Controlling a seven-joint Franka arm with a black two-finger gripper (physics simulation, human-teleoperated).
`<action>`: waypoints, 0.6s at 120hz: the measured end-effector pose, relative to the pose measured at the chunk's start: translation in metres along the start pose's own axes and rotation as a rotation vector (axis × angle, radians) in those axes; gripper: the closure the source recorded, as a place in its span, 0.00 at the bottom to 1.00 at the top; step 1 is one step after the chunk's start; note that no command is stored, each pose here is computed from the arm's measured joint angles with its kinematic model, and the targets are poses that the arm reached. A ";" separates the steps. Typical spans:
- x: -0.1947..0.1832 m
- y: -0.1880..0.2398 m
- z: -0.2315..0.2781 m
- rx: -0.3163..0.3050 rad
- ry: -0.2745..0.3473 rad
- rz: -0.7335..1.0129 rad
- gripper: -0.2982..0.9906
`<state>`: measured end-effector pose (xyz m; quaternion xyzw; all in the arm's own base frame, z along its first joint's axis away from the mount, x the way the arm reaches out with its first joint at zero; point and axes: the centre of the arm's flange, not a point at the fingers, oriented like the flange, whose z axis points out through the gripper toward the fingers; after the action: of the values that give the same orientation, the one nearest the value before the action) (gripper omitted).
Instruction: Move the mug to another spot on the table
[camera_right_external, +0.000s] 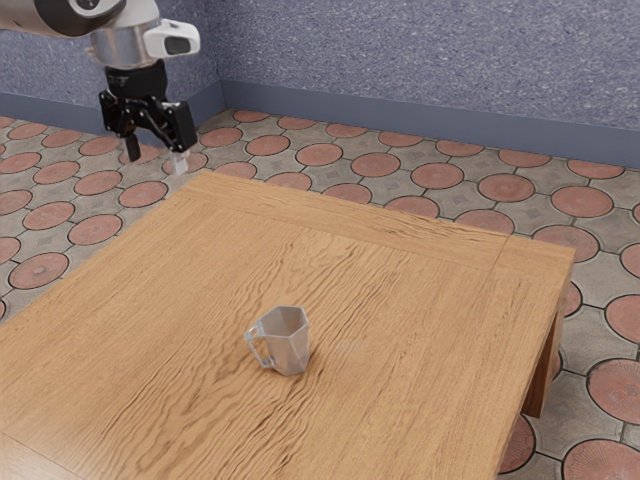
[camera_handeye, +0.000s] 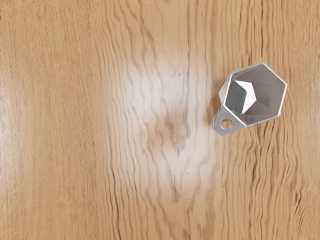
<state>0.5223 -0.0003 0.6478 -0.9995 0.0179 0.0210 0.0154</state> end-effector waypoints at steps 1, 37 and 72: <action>0.000 0.000 0.000 0.000 0.002 0.000 0.23; 0.001 -0.010 -0.008 -0.016 0.051 -0.016 0.23; -0.005 -0.010 0.009 0.004 0.021 -0.001 0.23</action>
<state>0.5170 0.0104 0.6394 -0.9996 0.0178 0.0102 0.0171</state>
